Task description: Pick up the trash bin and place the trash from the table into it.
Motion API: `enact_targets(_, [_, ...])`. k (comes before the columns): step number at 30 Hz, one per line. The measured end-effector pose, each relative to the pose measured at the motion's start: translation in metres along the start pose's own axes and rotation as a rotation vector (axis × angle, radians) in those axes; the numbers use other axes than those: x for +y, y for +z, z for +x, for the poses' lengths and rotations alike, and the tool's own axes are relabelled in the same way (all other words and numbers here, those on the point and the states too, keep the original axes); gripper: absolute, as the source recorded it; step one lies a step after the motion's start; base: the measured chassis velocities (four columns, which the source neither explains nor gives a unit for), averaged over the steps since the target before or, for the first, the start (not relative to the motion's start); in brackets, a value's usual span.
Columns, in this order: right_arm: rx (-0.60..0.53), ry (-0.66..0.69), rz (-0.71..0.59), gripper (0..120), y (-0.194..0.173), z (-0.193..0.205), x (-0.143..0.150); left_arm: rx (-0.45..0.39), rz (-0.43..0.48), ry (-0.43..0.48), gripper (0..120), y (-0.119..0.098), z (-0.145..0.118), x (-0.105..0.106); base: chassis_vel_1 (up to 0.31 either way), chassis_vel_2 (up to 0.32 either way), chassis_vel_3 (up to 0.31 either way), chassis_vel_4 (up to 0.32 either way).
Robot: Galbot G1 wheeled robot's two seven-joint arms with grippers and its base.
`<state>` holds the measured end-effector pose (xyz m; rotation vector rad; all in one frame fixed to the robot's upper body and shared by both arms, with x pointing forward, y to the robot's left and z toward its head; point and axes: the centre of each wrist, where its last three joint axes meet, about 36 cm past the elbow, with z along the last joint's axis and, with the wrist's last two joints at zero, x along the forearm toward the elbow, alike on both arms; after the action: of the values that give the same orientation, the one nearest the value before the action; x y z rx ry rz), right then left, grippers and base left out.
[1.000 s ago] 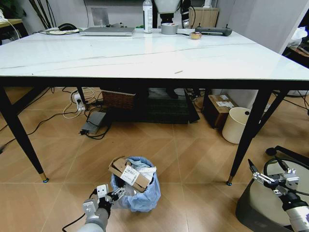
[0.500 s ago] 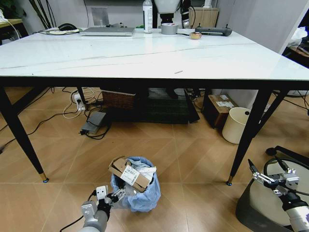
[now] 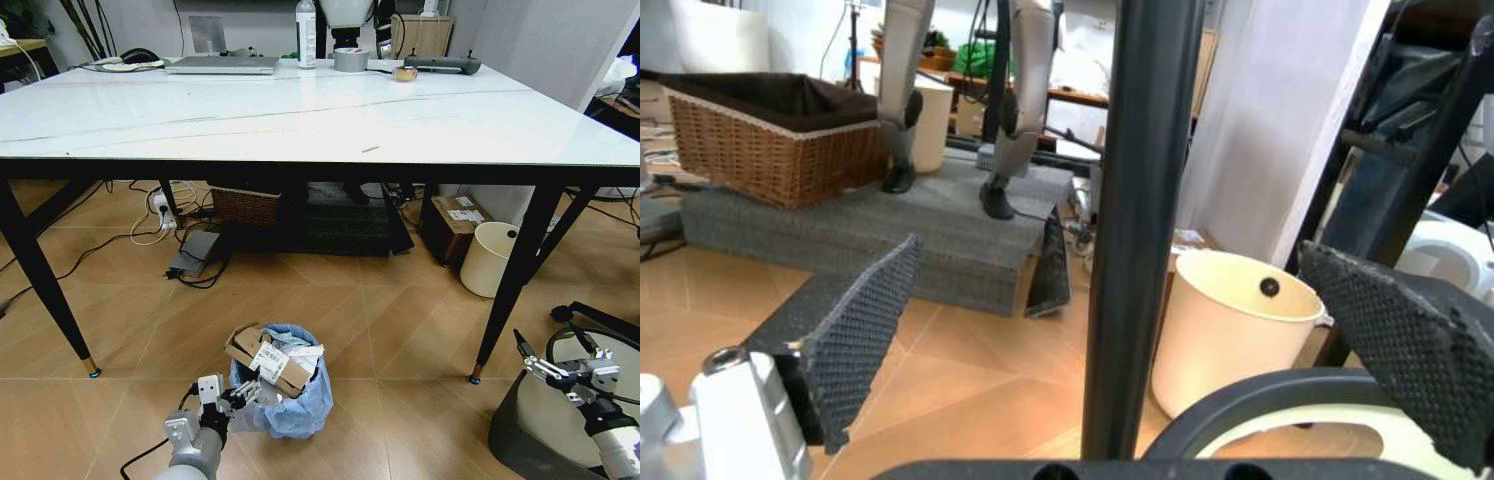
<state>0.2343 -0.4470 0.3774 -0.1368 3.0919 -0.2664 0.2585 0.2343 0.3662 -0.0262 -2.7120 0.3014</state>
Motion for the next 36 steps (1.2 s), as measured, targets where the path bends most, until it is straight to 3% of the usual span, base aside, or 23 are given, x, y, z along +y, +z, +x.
enact_targets(12, [0.000, 0.000, 0.000, 100, 0.000, 0.000, 0.000, -0.206, -0.114, -0.021, 100, -0.016, 0.009, 0.010, 0.000, 0.000, 0.000, 0.000])
enact_targets(22, [0.000, 0.000, 0.000, 100, 0.000, 0.000, 0.000, -0.248, -0.151, -0.043, 100, -0.015, 0.005, 0.014, 0.000, 0.000, 0.000, 0.000])
enact_targets(36, [0.000, 0.000, 0.000, 100, 0.000, 0.000, 0.000, -0.319, -0.204, -0.099, 100, -0.037, -0.001, 0.019, 0.000, 0.000, 0.000, 0.000])
